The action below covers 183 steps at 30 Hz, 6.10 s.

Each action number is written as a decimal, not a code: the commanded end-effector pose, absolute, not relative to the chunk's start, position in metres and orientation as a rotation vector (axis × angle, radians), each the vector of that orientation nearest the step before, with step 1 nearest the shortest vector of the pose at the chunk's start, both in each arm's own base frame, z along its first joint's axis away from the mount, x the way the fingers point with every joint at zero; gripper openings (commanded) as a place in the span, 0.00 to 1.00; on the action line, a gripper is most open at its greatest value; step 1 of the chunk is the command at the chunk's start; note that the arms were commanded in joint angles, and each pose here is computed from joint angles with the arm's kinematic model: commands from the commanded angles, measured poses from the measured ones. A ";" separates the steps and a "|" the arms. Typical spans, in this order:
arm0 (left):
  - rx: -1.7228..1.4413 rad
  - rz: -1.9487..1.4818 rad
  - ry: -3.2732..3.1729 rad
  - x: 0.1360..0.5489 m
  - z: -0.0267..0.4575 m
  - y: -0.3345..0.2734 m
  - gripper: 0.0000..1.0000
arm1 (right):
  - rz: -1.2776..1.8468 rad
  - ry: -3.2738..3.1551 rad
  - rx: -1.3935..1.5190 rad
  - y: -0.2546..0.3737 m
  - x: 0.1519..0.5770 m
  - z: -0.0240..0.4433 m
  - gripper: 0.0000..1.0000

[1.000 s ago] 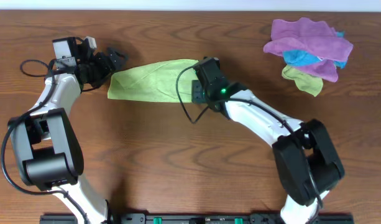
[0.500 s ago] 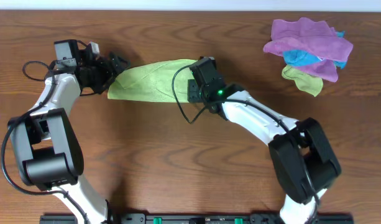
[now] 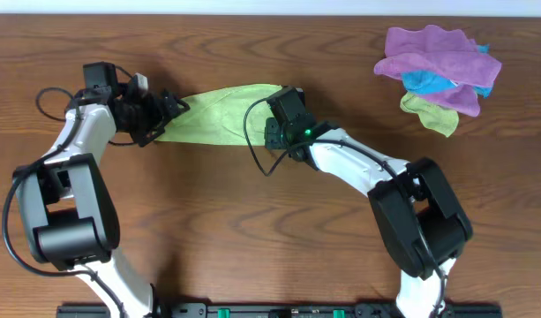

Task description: Fold the cloth

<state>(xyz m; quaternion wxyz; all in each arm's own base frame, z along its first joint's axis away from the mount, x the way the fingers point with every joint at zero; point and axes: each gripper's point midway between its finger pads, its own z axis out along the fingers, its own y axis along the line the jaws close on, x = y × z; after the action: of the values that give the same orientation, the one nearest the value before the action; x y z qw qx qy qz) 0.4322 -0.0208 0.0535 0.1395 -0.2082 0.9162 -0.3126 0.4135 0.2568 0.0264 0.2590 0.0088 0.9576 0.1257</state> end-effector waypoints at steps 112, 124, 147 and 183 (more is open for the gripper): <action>-0.451 -0.834 2.703 0.434 0.059 -0.093 0.76 | 0.208 2.752 0.136 0.193 0.377 0.066 0.56; -0.688 -0.742 2.717 0.431 0.048 -0.079 0.68 | 0.208 2.752 0.137 0.193 0.377 0.066 0.56; -0.802 -0.794 2.670 0.437 0.030 -0.083 0.67 | 0.212 2.753 0.136 0.193 0.377 0.066 0.54; -0.759 -1.117 2.598 0.452 0.031 -0.118 0.06 | 0.157 2.732 0.150 0.186 0.381 0.067 0.50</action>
<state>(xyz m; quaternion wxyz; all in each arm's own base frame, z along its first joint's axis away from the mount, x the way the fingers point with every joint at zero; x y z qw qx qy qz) 0.4580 -0.1083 0.0349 0.1295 -0.2658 0.8864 -0.3563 0.3764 0.1954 0.0625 0.1840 0.0502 0.9787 0.0758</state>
